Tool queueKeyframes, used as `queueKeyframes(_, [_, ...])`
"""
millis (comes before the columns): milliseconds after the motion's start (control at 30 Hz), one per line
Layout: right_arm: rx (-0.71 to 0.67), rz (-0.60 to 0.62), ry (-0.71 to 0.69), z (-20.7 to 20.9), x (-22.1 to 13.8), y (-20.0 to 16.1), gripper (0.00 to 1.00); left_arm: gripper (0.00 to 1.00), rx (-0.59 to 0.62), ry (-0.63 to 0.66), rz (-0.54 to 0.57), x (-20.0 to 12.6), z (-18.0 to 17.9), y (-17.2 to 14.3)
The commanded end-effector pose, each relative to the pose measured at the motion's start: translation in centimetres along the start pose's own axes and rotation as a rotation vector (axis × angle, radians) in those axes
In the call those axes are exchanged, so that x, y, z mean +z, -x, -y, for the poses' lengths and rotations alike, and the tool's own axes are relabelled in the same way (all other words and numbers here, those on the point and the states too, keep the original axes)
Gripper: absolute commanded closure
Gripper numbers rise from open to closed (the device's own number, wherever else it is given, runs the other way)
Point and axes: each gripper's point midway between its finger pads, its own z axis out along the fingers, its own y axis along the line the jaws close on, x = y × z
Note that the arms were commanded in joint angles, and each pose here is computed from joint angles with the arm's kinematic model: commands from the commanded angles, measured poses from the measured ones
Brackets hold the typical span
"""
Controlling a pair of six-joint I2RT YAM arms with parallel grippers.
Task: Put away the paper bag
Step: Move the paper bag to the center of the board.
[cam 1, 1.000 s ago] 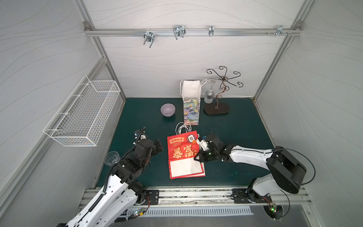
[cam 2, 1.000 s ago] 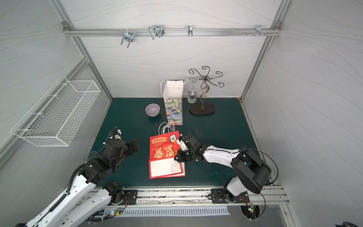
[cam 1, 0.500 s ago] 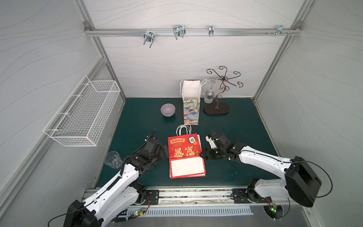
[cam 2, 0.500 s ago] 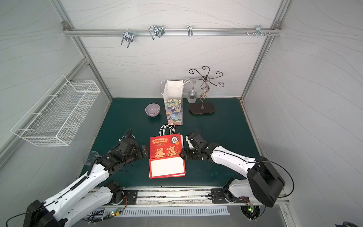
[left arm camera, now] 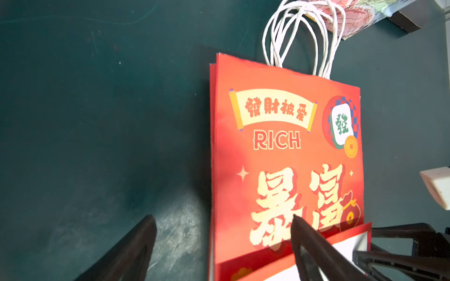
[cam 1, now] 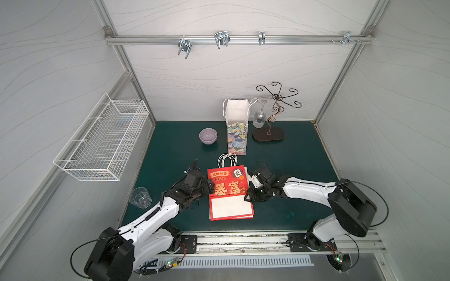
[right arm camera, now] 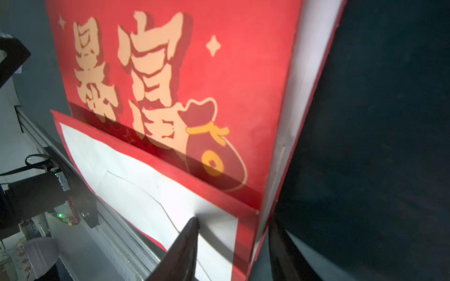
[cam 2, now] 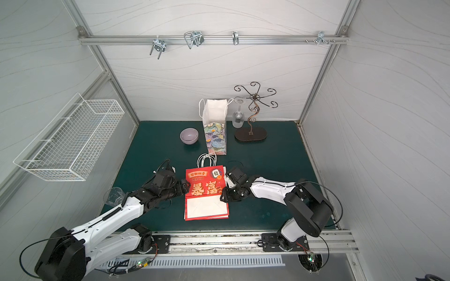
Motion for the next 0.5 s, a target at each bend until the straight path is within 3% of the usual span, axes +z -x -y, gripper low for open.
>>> queueKeyframes(0, [-0.064,-0.008,0.075,-2.6,0.4,0.5,0.56,0.12,-0.020,-0.020,0.068,-0.2,0.5,1.6])
queueKeyframes(233, [-0.074,-0.027,0.092,-3.4,1.2,0.8,0.54,0.10,-0.041,0.059,0.136,-1.4,-1.2,2.4])
queueKeyframes(367, [-0.089,-0.010,0.067,-3.2,0.3,1.1,0.38,0.09,-0.026,0.095,0.200,-3.0,-1.6,3.8])
queueKeyframes(467, [-0.092,0.037,0.035,-2.3,-2.8,1.7,0.31,0.09,-0.001,0.082,0.231,-4.1,-1.0,4.8])
